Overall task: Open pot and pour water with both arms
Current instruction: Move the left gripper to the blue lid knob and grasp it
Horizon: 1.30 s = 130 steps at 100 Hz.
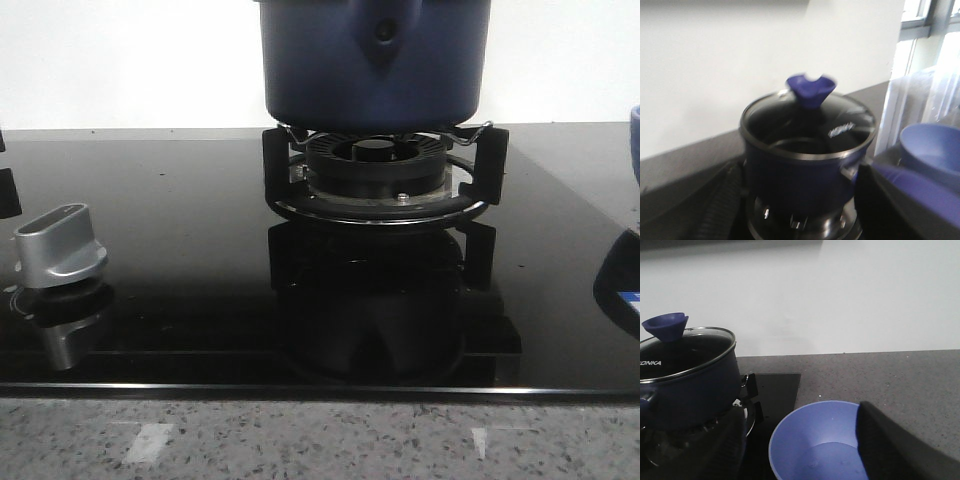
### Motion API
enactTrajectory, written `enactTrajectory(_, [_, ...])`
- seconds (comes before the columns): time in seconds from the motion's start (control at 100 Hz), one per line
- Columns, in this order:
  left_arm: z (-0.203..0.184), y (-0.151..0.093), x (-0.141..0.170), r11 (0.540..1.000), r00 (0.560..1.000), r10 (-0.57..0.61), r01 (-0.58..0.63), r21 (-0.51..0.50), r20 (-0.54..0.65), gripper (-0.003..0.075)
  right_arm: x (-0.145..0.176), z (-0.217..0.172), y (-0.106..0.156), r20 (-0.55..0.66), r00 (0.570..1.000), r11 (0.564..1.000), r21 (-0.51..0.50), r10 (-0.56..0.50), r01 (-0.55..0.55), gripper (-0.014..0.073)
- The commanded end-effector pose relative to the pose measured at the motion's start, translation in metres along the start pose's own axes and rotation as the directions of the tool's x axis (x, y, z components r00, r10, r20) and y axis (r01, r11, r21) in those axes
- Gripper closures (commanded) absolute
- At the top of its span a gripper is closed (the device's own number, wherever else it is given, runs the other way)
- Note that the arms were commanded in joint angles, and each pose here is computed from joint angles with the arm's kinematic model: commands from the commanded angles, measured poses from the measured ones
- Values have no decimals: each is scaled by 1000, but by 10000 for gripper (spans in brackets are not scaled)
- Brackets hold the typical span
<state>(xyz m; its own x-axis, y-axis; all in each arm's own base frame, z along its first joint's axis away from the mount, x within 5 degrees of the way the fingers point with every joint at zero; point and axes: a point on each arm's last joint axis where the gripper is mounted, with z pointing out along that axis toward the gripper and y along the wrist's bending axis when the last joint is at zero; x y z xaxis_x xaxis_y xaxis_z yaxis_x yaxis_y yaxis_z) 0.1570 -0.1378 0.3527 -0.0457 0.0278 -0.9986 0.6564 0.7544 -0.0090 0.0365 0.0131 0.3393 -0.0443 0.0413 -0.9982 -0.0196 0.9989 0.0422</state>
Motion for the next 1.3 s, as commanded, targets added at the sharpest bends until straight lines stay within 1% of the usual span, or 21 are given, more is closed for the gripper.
enactTrajectory(0.0, [7,-6,-30,999,990,22,-26,25,141,332,-14,0,-1,69,998,1000,21,-12,10,162])
enactTrajectory(0.2, [18,-10,-54,997,991,57,-62,40,122,334,-15,0,-2,73,997,1000,22,-11,9,162])
enactTrajectory(0.31, [17,-10,-59,995,993,83,-87,40,81,334,-13,1,-2,69,998,1000,22,-10,9,162])
enactTrajectory(0.44, [16,-11,-59,995,996,85,-87,44,38,334,-10,2,-2,53,999,1000,18,-8,7,162])
enactTrajectory(0.69, [16,-12,-63,993,991,103,-106,45,81,334,-10,2,-2,51,999,1000,17,-8,7,161])
enactTrajectory(1.29, [16,-12,-62,992,991,119,-122,44,69,334,-10,2,-1,46,999,1000,16,-8,7,161])
